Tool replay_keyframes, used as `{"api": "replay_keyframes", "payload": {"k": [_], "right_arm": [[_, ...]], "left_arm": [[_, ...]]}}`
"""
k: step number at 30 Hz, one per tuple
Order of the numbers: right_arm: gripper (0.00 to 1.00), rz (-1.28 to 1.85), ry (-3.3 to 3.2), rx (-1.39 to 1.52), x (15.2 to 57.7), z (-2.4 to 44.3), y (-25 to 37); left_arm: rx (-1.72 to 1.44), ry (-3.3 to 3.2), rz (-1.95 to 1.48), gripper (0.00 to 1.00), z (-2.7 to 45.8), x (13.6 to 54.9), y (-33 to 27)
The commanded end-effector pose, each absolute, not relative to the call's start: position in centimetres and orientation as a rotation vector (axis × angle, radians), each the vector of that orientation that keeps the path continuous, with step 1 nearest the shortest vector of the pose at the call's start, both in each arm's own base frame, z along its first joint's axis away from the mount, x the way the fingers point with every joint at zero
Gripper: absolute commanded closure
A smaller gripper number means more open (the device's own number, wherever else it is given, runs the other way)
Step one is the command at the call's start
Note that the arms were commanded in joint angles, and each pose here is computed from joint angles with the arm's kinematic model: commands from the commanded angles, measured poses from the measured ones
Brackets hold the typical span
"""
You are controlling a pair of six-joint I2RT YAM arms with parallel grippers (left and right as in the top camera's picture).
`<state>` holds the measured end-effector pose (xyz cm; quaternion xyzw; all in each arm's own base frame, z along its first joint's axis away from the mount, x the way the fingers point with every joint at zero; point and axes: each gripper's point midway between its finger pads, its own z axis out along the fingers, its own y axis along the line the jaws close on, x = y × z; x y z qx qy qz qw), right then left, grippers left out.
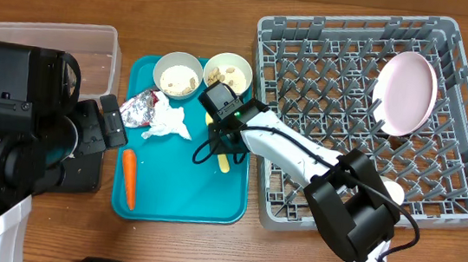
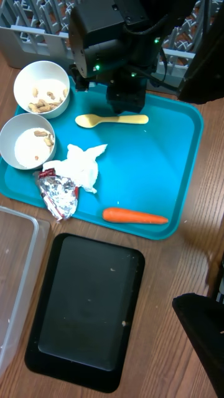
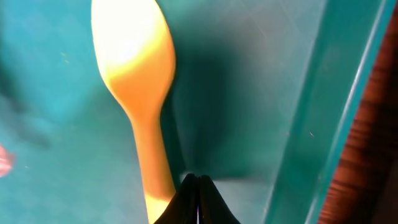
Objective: Sort waste into correct bins and load items into the dishwasher rack
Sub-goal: 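Reach the right gripper down to the yellow spoon and grasp it, then lift the yellow spoon with the right gripper toward the rack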
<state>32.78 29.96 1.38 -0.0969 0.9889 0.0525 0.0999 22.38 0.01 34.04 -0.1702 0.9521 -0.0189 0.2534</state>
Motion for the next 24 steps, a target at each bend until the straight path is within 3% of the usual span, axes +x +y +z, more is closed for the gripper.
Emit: {"api": "replay_keyframes", "payload": {"k": [1,3,5,8,10,12,15,24], "right_arm": [[0.96,0.166,2.879,-0.336,33.4,3.5,30.9],[0.96,0.196,2.872,-0.414,33.0,4.3,31.6],[0.84,0.229,2.863,-0.470,32.5,5.1,32.4],[0.76,0.233,2.843,-0.500,32.0,6.3,33.2],[0.66,0.243,2.834,-0.517,31.7,6.6,33.7],[0.66,0.223,2.830,-0.513,31.6,6.4,33.8],[0.48,0.154,2.802,-0.494,32.7,5.7,33.3],[0.47,0.146,2.810,-0.485,33.4,3.2,33.5]], "left_arm": [[-0.475,2.573,-0.046,0.00,34.3,22.1,0.3],[-0.475,2.573,-0.046,0.00,34.3,22.1,0.3],[-0.475,2.572,-0.046,0.00,34.3,22.1,0.3],[-0.475,2.573,-0.046,0.00,34.3,22.1,0.3],[-0.475,2.573,-0.046,0.00,34.3,22.1,0.3],[-0.475,2.573,-0.046,0.00,34.3,22.1,0.3],[-0.475,2.573,-0.046,0.00,34.3,22.1,0.3],[-0.475,2.573,-0.046,0.00,34.3,22.1,0.3]]}}
